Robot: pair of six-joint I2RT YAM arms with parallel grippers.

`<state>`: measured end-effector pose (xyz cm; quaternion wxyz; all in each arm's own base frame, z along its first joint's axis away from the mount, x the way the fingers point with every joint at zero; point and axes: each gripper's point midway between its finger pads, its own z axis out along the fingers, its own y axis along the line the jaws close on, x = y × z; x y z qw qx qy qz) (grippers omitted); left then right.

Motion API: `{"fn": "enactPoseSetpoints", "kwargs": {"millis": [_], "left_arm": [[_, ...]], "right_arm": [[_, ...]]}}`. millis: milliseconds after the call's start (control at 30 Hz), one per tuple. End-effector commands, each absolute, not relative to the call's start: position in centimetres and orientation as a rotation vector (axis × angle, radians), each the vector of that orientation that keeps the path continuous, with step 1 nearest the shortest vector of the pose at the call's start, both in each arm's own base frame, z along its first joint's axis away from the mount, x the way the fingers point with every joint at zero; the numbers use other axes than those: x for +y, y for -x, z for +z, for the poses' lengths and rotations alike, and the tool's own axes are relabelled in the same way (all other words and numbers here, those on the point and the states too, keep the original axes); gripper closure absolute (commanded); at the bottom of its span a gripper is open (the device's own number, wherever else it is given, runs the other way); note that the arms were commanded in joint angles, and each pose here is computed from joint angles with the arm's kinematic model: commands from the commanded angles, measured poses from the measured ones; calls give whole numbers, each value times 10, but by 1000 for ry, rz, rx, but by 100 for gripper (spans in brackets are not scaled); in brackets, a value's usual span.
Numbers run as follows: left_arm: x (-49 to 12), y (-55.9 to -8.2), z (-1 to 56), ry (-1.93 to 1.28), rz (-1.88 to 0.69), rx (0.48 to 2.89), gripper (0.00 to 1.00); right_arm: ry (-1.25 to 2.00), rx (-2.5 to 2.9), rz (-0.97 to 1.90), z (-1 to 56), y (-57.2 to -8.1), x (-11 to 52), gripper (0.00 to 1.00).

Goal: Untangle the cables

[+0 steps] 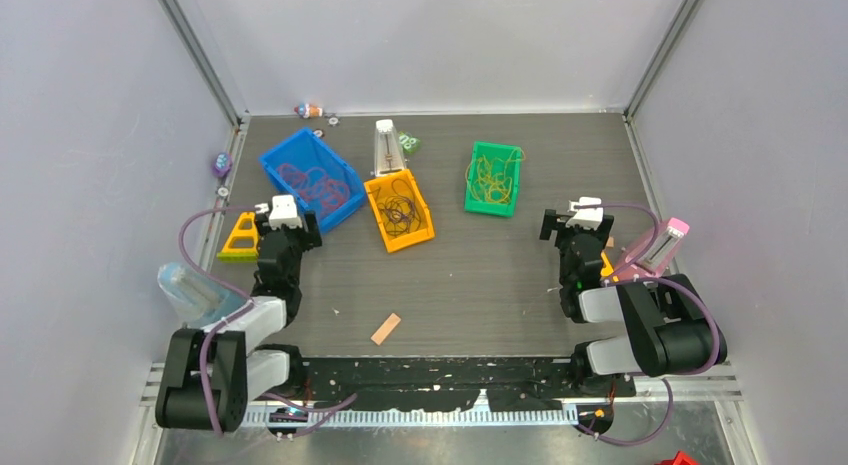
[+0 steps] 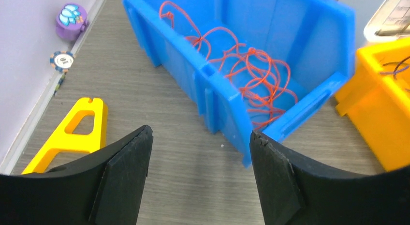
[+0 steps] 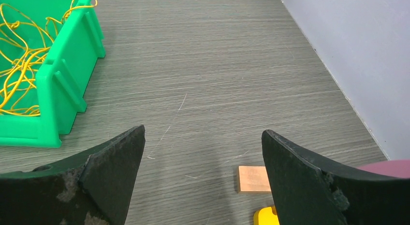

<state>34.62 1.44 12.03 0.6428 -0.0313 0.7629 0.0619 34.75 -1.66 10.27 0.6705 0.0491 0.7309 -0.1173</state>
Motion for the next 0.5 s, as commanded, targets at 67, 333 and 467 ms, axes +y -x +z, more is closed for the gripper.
{"fn": "enactPoseSetpoints", "kwargs": {"millis": [67, 333, 467], "left_arm": [[22, -351, 129, 49, 134, 1617, 21], [-4, -360, 129, -112, 48, 1617, 0], [-5, -361, 127, -119, 38, 1631, 0]], "right_arm": [[-159, 1558, -259, 127, -355, -20, 5], [-157, 1558, -258, 127, -356, -20, 5], [-157, 1558, -257, 127, -356, -20, 5]]}}
